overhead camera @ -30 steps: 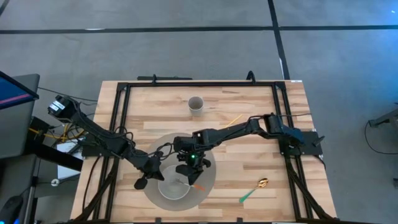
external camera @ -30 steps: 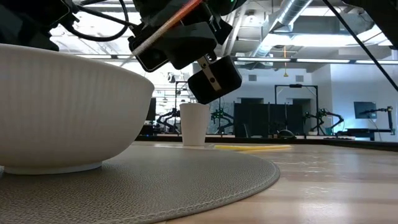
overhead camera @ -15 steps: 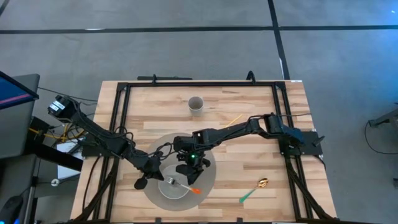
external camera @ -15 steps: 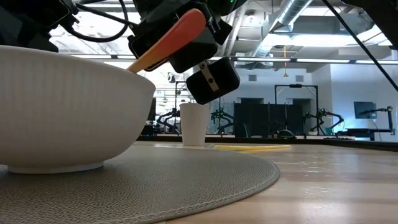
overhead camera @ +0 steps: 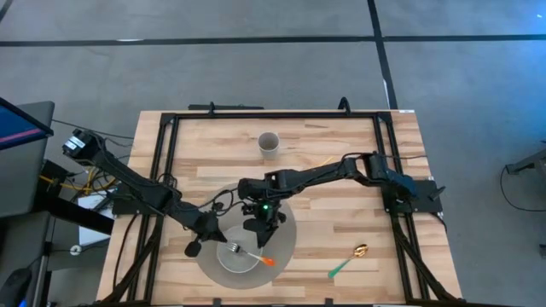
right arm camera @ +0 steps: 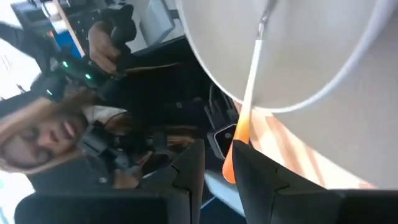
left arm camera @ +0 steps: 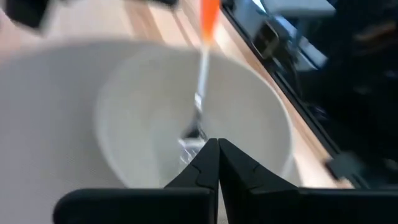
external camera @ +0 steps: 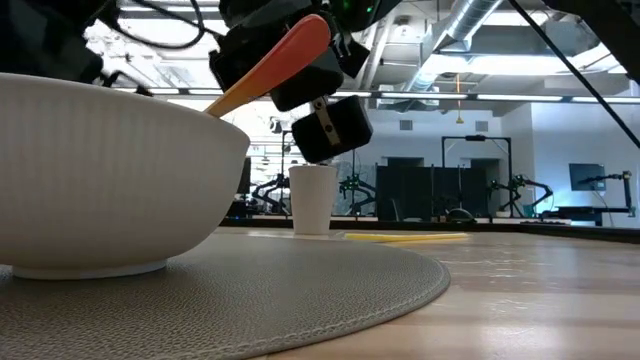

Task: Pick & Place Utensil
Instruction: Put the green spoon into the white bowl on the mat

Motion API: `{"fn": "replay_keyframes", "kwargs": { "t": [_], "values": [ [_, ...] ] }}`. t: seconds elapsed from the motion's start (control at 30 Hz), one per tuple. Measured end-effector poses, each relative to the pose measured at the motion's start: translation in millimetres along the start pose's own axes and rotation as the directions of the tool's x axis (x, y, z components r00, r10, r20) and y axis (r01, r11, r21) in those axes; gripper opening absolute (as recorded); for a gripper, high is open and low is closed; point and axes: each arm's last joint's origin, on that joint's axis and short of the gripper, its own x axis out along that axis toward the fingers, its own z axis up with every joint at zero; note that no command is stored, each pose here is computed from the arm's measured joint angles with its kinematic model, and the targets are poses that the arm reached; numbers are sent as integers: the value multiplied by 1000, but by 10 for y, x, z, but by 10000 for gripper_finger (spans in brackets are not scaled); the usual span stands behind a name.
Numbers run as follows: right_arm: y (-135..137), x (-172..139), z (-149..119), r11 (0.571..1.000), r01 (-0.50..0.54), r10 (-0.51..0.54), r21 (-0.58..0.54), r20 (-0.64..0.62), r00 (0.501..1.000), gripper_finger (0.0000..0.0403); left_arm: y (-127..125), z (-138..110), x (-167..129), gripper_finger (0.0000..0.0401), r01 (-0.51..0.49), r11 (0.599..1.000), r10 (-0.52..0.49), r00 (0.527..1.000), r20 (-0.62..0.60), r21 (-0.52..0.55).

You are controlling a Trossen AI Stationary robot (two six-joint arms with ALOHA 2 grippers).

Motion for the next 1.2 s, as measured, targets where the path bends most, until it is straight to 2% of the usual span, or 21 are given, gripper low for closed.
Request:
{"fn": "replay_keyframes", "kwargs": {
  "t": [0.13, 0.23, 0.3, 0.37, 0.4, 0.47, 0.53, 0.6, 0.7, 0.8, 0.93, 1.03, 1.2],
  "values": [
    [126, -106, -154, 994, 78, -74, -81, 47, 996, 77, 24, 107, -136, 12, -97, 995, 95, 990, 100, 19],
    [247, -302, -397, 964, 244, -231, -104, 127, 965, 77, 67, 180, -243, 16, -128, 992, 127, 979, 161, -2],
    [365, -446, -633, 912, 403, -380, -74, 215, 900, 77, 111, 221, -308, 18, -148, 989, 149, 969, 195, -19],
    [471, -565, -883, 838, 546, -518, -17, 294, 803, 77, 165, 261, -361, 21, -172, 984, 176, 957, 228, -40],
    [523, -607, -995, 809, 588, -558, 4, 321, 765, 77, 197, 273, -383, 23, -186, 981, 193, 952, 239, -51],
    [634, -604, -1221, 764, 645, -599, -19, 350, 720, 77, 259, 294, -417, 27, -213, 974, 224, 941, 254, -71],
    [729, -518, -1446, 714, 692, -623, -107, 354, 698, 77, 326, 306, -435, 32, -242, 966, 257, 931, 260, -91],
    [798, -355, -1634, 674, 709, -630, -207, 340, 698, 77, 384, 309, -446, 35, -267, 958, 287, 923, 258, -108],
    [820, -72, -1854, 623, 732, -663, -274, 312, 681, 77, 445, 301, -445, 37, -294, 948, 316, 916, 246, -123],
    [748, 210, -2002, 585, 772, -727, -249, 261, 635, 77, 468, 293, -449, 37, -302, 945, 325, 916, 237, -128],
    [542, 539, -2079, 539, 833, -822, -125, 134, 553, 78, 464, 275, -446, 38, -289, 948, 312, 925, 218, -130],
    [410, 747, -2064, 530, 839, -841, -125, 46, 538, 82, 455, 266, -440, 36, -254, 959, 276, 939, 208, -124],
    [263, 923, -1992, 515, 845, -855, -142, -16, 518, 100, 448, 267, -439, 35, -231, 966, 252, 945, 208, -120]
  ]
}}
